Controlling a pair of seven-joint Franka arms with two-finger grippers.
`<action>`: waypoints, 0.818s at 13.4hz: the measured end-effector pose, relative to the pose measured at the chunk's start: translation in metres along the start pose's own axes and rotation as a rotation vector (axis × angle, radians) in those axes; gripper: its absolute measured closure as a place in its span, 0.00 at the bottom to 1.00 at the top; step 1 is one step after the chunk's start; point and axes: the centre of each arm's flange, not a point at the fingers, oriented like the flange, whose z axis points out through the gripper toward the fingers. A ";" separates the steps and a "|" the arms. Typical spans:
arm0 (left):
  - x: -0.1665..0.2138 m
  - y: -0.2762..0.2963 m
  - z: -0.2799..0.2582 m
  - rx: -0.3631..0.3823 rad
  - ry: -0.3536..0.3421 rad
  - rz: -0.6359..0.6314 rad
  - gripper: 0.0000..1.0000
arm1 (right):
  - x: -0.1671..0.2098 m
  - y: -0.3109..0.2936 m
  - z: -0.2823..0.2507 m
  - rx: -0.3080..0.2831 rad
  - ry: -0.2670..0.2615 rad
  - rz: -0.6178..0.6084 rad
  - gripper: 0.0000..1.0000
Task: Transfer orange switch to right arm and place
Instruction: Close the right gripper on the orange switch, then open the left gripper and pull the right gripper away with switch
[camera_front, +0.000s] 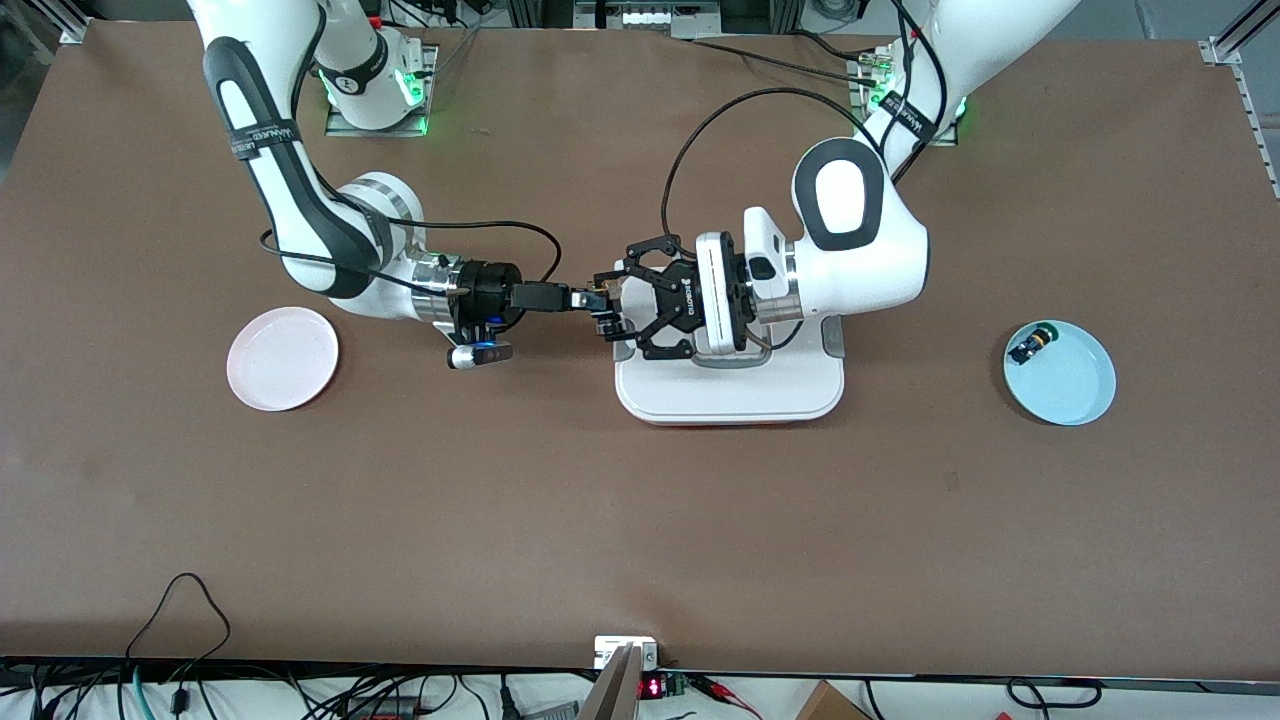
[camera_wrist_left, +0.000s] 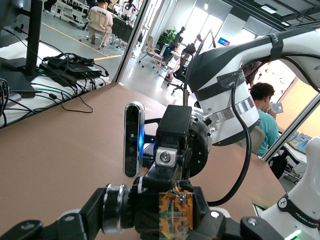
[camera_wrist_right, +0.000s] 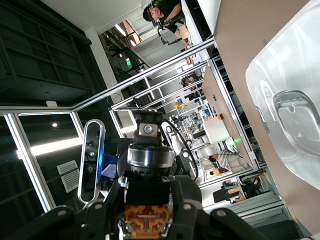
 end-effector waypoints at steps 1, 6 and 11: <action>0.000 0.000 0.000 -0.001 0.000 0.001 0.26 | 0.000 0.000 0.000 0.000 0.000 -0.001 0.58; 0.006 0.003 -0.001 -0.021 0.008 0.002 0.00 | 0.004 -0.010 -0.003 0.012 0.005 -0.016 0.59; 0.022 0.003 -0.024 -0.076 0.032 0.012 0.00 | 0.025 -0.038 -0.041 -0.036 -0.008 -0.066 0.59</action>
